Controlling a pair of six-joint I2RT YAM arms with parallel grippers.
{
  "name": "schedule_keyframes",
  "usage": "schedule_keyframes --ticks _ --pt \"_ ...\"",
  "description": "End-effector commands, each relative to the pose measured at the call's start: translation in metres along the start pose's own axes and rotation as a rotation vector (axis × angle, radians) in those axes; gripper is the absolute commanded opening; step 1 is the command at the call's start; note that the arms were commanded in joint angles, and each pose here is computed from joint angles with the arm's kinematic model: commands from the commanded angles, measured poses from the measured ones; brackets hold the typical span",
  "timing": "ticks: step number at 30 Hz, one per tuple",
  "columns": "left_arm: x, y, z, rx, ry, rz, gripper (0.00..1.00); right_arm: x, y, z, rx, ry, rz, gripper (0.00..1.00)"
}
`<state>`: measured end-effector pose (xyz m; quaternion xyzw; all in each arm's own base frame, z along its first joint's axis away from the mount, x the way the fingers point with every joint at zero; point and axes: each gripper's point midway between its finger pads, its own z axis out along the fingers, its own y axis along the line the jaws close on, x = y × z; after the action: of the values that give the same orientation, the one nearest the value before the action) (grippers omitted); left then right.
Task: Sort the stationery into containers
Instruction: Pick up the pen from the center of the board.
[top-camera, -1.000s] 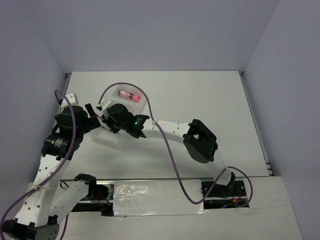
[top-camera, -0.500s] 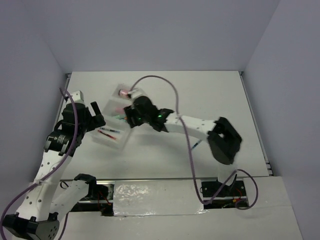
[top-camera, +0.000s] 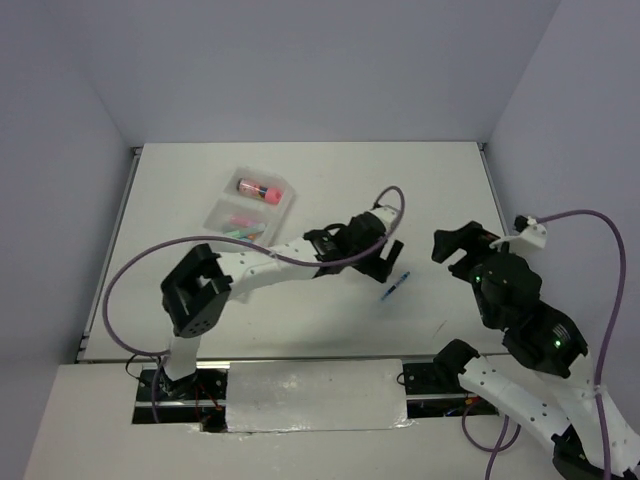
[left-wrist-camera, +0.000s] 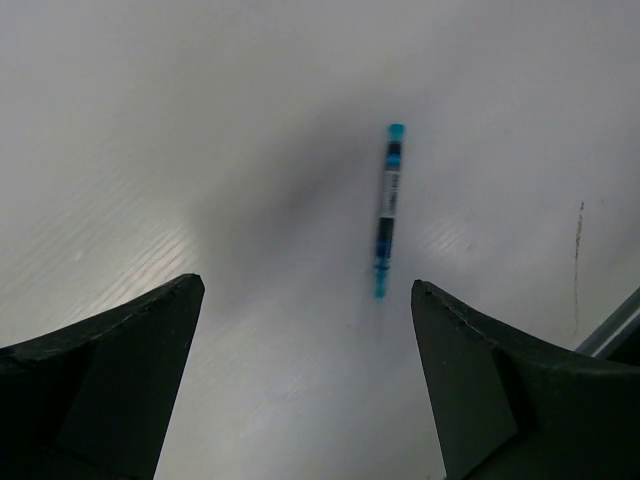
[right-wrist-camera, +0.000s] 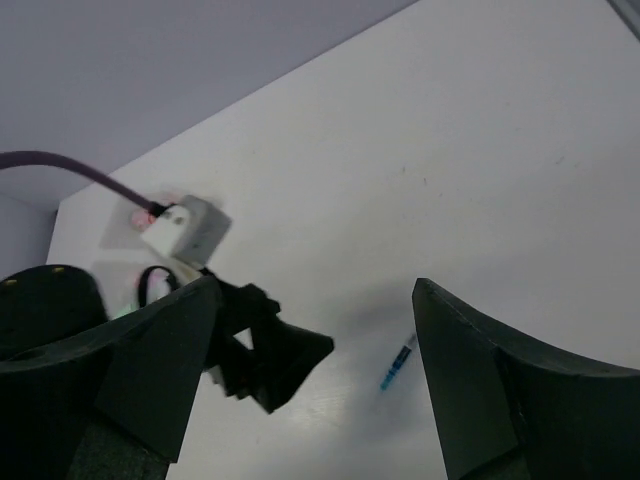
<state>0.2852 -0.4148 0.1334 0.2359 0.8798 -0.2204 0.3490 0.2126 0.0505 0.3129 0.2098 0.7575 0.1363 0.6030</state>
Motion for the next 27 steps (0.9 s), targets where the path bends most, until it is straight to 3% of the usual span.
schedule_keyframes --ticks 1,6,17,20,21,22,24,27 --pt "-0.011 -0.045 0.026 0.057 -0.072 0.186 0.98 0.012 -0.039 -0.019 0.093 0.054 -0.074 0.86" --pt "0.017 -0.059 0.072 0.103 0.015 0.228 0.95 0.014 -0.054 -0.033 0.108 0.087 -0.118 0.88" --pt "0.071 -0.052 0.117 0.014 0.147 0.285 0.71 0.002 -0.050 -0.040 0.066 0.057 -0.121 0.88" --pt "0.082 -0.053 0.119 0.008 0.164 0.312 0.46 0.002 -0.049 -0.039 0.061 0.054 -0.121 0.88" --pt "0.083 -0.049 0.121 -0.022 0.162 0.321 0.28 0.002 -0.048 -0.038 0.060 0.051 -0.120 0.88" --pt "0.085 -0.048 0.121 -0.027 0.169 0.324 0.18 0.001 -0.046 -0.037 0.053 0.047 -0.113 0.88" --pt "0.088 -0.048 0.118 -0.026 0.176 0.320 0.07 0.000 -0.043 -0.036 0.044 0.041 -0.110 0.88" --pt "0.076 -0.038 0.105 -0.082 0.156 0.299 0.00 -0.001 -0.037 -0.033 0.029 0.039 -0.111 0.89"
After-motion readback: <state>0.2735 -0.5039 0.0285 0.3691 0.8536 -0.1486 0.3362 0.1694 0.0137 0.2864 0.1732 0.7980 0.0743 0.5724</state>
